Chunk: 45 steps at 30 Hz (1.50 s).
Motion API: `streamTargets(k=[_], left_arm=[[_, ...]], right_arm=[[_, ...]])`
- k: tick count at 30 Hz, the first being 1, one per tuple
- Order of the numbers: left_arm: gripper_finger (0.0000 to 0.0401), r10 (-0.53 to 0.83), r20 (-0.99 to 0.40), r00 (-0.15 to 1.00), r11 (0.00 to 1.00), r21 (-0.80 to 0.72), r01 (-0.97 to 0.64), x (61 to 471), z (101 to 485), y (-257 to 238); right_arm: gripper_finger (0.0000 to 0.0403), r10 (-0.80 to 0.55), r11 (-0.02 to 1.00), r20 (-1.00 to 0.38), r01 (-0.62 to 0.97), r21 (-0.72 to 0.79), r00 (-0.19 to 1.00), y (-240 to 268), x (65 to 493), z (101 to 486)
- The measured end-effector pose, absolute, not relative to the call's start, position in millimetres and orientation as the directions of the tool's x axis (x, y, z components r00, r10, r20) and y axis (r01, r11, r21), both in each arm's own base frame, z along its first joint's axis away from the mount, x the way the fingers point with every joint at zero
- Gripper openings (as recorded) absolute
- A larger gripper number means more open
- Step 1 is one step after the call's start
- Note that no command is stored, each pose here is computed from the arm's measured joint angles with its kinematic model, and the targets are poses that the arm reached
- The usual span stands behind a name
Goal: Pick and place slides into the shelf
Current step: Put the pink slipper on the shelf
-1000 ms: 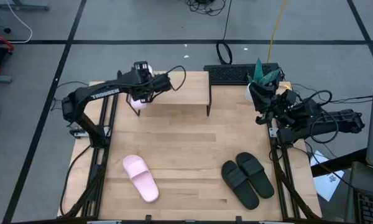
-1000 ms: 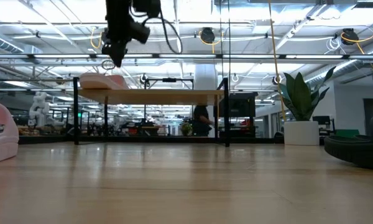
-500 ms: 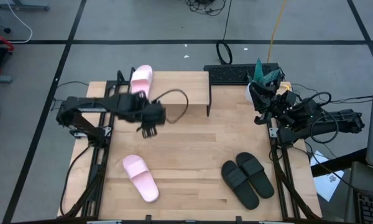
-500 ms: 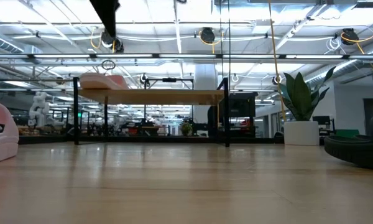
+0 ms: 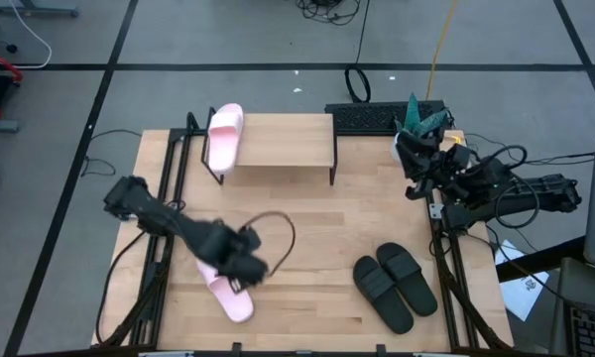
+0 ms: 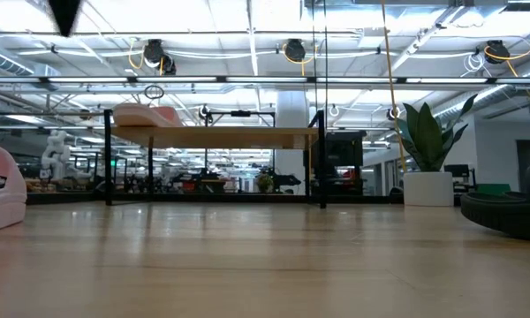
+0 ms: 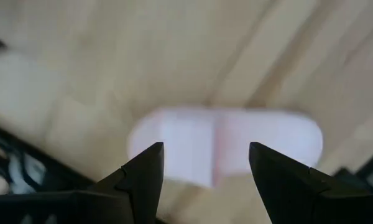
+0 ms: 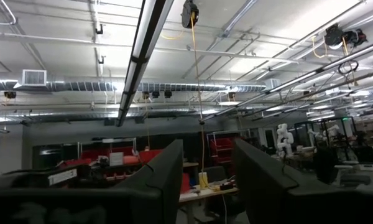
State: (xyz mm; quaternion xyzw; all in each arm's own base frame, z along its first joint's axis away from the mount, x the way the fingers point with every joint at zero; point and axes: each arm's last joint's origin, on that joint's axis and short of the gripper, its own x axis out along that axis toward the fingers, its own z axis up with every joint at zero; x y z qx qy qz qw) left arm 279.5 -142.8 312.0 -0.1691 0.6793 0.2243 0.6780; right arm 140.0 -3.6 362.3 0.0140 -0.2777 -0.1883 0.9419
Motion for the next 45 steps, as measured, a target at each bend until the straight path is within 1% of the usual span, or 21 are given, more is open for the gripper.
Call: streamTargets(k=[5,8,11,23,35,45], left_arm=[[0.0232,0.042,-0.985,-0.169,0.825,0.129,-0.551,284,277,-179],[0.0232,0.046,-0.973,-0.227,0.815,0.168,-0.555,285,262,-192],[0.0232,0.066,-0.963,-0.260,0.814,0.203,-0.544,287,247,-202],[0.0232,0.151,-0.926,-0.346,0.807,0.317,-0.497,296,208,-213],[0.0232,0.188,-0.903,-0.386,0.766,0.381,-0.518,292,194,-210],[0.0230,0.229,-0.856,-0.464,0.728,0.467,-0.502,280,174,-202]], right_arm=[[0.0130,-0.361,0.931,0.510,0.328,0.158,0.780,-4,141,362],[0.0130,-0.361,0.932,0.511,0.322,0.167,0.780,-4,141,362],[0.0130,-0.359,0.933,0.511,0.317,0.172,0.781,-4,141,362],[0.0130,-0.358,0.933,0.511,0.316,0.171,0.781,-3,141,362],[0.0130,-0.358,0.933,0.511,0.320,0.165,0.781,-3,140,362],[0.0130,-0.358,0.933,0.511,0.320,0.165,0.781,-4,140,362]])
